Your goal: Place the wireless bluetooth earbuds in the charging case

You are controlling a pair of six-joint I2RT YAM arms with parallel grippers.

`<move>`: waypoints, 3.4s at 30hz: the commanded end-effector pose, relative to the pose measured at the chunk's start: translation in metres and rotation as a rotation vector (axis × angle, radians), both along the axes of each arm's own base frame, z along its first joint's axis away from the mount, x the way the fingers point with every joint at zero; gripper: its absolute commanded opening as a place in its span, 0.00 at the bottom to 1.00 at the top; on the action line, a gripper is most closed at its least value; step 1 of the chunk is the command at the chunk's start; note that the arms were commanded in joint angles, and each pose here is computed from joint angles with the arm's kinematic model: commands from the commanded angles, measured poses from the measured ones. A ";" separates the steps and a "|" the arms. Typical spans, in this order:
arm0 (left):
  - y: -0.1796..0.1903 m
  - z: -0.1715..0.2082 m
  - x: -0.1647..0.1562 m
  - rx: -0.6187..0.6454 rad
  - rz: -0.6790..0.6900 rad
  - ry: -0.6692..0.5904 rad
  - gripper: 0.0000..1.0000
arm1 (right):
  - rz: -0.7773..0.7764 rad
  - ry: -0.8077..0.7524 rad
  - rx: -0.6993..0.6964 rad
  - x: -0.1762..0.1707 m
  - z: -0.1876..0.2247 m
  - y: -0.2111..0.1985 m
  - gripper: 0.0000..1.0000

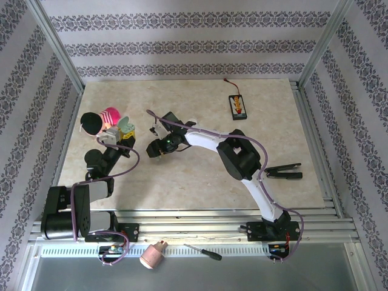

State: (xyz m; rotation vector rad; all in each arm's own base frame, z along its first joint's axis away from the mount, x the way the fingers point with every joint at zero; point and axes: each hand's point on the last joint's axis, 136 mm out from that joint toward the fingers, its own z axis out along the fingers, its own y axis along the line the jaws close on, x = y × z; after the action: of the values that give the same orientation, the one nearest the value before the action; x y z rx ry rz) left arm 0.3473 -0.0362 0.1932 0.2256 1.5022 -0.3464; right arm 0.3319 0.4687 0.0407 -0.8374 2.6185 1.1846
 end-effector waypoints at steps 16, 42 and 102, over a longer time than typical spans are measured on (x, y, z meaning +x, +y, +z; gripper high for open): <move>0.001 0.011 -0.003 -0.024 -0.015 -0.055 0.21 | 0.066 0.025 -0.011 -0.035 0.010 -0.024 0.53; 0.000 0.010 -0.004 -0.031 -0.019 -0.055 0.21 | -0.035 -0.095 -0.184 -0.004 -0.007 -0.039 0.32; -0.094 0.003 -0.019 0.045 -0.403 -0.079 0.22 | -0.303 0.135 -0.196 -0.078 -0.002 -0.209 0.46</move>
State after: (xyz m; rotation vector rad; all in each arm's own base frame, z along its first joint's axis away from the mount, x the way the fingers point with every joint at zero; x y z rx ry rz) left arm 0.3312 -0.1229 0.1784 0.5180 1.4719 -0.6237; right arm 0.2569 0.2559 0.0411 -0.3517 2.8626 0.8922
